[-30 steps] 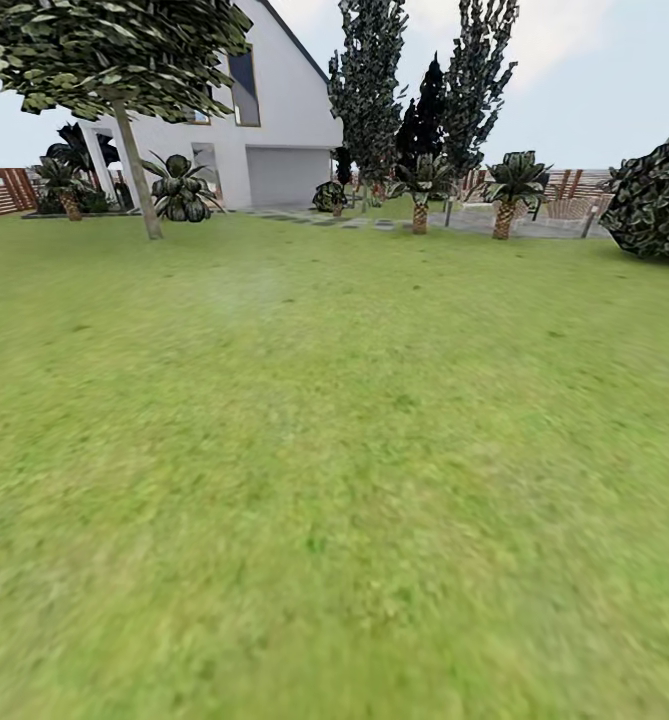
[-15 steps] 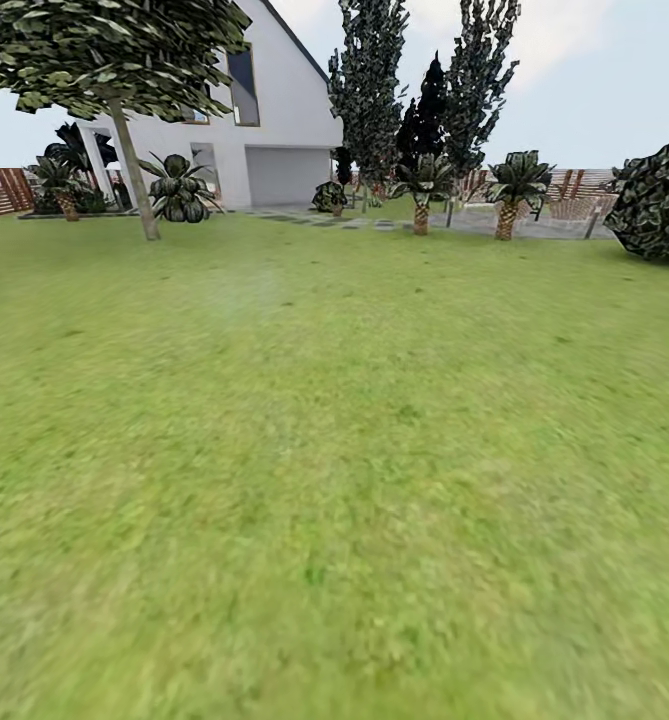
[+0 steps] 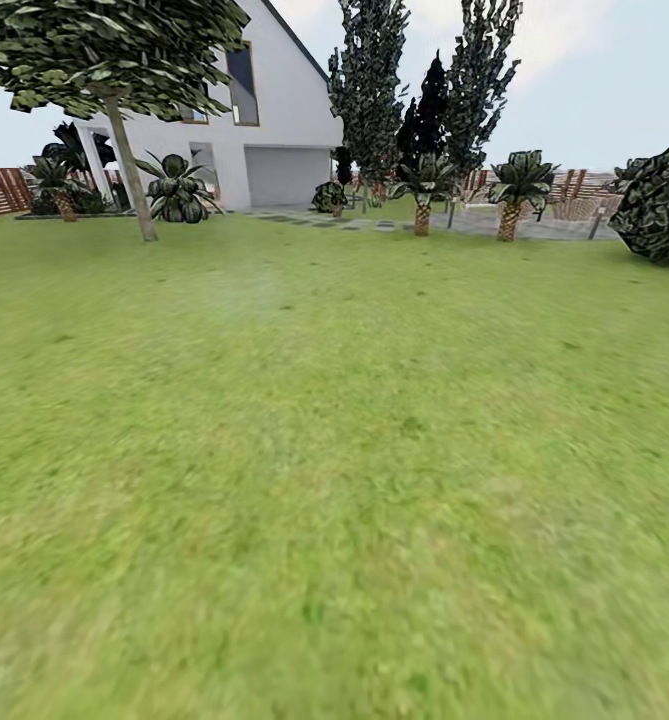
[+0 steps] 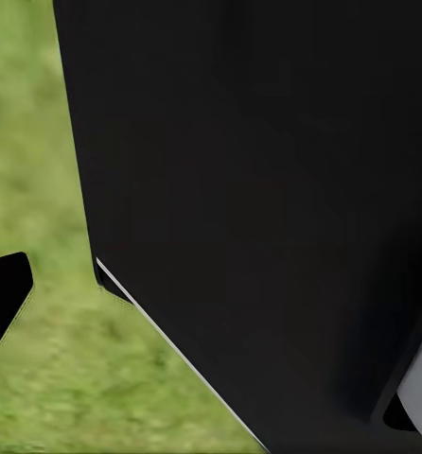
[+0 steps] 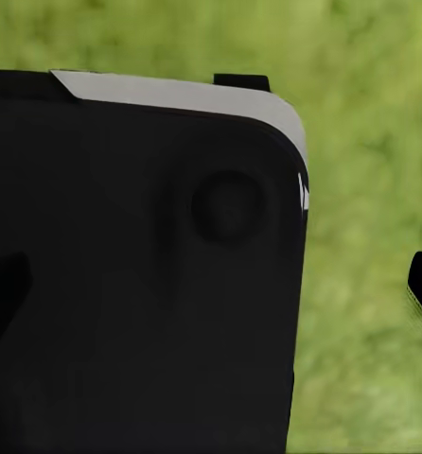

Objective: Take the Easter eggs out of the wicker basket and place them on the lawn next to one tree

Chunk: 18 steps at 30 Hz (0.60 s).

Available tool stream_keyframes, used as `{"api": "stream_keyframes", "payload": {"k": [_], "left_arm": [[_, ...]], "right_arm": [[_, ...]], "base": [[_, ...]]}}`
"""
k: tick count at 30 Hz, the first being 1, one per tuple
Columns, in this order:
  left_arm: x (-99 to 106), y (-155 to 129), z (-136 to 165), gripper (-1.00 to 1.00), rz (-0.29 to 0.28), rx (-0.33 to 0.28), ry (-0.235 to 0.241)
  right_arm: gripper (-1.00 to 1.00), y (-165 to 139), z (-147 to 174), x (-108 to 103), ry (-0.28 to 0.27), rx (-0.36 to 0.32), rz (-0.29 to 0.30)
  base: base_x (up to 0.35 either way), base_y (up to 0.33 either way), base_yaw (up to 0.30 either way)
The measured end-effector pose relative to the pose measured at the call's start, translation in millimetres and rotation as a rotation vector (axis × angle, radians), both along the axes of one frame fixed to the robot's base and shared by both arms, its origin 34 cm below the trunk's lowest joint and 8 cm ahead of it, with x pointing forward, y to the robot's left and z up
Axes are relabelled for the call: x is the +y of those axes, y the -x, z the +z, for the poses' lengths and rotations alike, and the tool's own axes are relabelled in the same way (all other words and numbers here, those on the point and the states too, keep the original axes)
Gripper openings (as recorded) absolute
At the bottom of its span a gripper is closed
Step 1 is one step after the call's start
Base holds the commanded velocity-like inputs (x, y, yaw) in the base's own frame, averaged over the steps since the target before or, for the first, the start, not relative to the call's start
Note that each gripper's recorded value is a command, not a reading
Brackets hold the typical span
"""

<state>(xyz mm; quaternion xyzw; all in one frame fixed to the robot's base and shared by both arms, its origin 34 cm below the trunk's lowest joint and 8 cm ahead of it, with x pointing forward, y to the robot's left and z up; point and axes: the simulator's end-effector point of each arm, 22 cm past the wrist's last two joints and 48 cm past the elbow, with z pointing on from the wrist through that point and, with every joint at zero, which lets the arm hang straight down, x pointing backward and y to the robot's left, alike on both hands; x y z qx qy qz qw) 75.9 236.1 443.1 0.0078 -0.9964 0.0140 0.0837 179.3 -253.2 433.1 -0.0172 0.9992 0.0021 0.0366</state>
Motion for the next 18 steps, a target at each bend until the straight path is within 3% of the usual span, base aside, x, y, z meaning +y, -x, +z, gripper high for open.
{"api": "stream_keyframes", "payload": {"k": [18], "left_arm": [[0.0, 0.0, 0.0, 1.00, 0.000, 0.000, 0.000]], "right_arm": [[1.00, 0.4, 0.0, 0.0, 0.000, 0.001, 0.000]], "base": [[0.325, 0.000, 0.000]]}}
